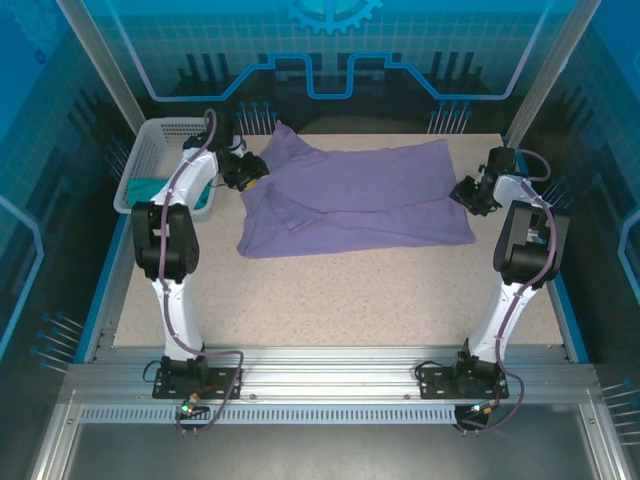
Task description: Fold the inside-out t-shirt
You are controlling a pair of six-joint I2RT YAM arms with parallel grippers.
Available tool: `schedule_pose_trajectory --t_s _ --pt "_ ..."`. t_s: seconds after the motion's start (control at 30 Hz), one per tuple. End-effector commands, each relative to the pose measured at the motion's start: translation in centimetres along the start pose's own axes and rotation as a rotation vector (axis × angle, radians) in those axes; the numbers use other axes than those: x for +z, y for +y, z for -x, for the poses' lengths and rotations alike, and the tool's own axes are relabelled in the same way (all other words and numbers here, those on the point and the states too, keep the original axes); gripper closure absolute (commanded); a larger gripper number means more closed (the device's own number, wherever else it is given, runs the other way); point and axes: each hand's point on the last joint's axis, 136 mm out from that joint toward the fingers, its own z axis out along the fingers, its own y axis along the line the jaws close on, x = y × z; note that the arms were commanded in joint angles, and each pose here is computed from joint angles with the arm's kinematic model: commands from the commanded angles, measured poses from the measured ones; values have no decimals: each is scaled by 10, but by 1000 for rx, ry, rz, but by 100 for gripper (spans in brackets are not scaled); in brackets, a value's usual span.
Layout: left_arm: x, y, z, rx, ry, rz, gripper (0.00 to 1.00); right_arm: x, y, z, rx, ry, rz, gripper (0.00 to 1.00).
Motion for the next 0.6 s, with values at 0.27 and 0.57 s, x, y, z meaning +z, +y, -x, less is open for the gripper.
schedule_pose_trajectory --t_s 0.27,0.57 --pt "-26 -12 -105 -7 -116 -161 36 -19 16 -89 -82 87 42 56" --pt "42 23 -152 22 36 -79 37 -8 -23 -115 -16 231 -67 60"
